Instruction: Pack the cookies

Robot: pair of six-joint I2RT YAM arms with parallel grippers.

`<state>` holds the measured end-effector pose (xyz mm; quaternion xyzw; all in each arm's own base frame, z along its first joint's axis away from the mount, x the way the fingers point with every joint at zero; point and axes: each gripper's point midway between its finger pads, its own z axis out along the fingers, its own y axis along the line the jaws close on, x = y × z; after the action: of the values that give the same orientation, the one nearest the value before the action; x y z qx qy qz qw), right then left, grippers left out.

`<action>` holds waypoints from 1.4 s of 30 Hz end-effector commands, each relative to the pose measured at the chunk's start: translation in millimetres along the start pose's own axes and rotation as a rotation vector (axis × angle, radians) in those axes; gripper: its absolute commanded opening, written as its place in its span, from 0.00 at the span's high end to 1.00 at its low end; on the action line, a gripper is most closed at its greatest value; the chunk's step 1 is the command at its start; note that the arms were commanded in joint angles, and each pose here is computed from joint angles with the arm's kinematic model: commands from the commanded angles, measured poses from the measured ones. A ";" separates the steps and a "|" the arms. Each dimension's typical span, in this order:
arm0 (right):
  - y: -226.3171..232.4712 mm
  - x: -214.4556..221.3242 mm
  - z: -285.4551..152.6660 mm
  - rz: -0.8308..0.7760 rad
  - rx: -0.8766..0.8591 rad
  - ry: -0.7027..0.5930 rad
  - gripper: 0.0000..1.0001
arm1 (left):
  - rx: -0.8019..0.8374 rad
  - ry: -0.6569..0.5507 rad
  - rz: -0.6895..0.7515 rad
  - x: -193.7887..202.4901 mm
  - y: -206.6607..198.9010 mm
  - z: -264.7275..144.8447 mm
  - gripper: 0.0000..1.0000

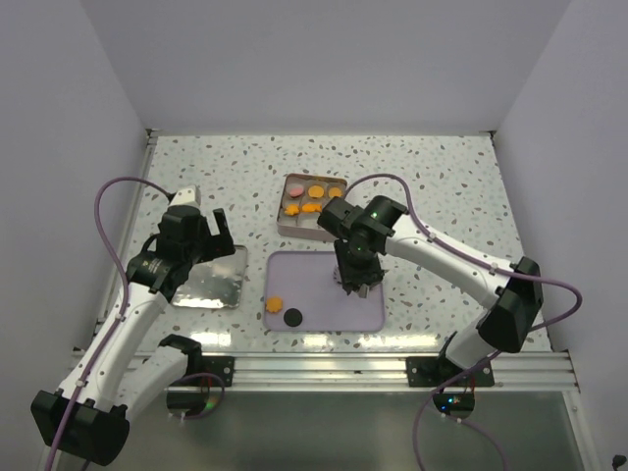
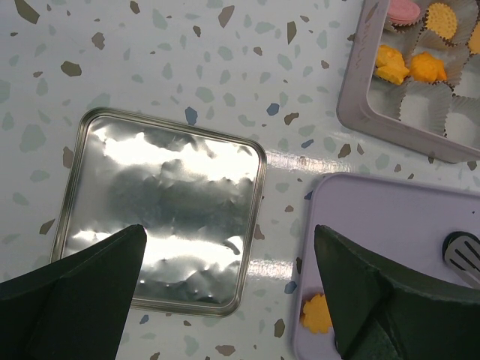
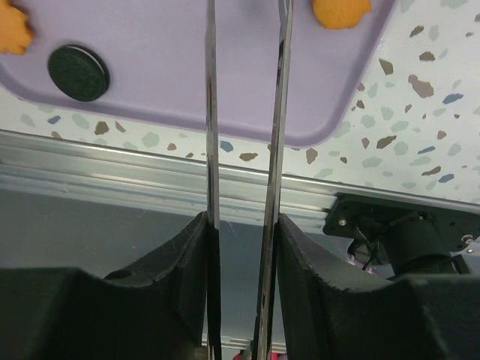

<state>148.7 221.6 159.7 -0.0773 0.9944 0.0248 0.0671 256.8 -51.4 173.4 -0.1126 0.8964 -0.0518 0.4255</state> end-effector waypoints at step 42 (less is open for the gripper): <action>-7.5 -189.8 -1.3 0.066 0.007 -0.168 0.62 | -0.009 0.005 -0.006 -1.7 -2.1 6.5 0.00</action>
<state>333.9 247.9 172.2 -0.0370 0.9883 0.0233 0.1461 258.4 -51.9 166.0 -0.1114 0.9028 -0.0465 0.4128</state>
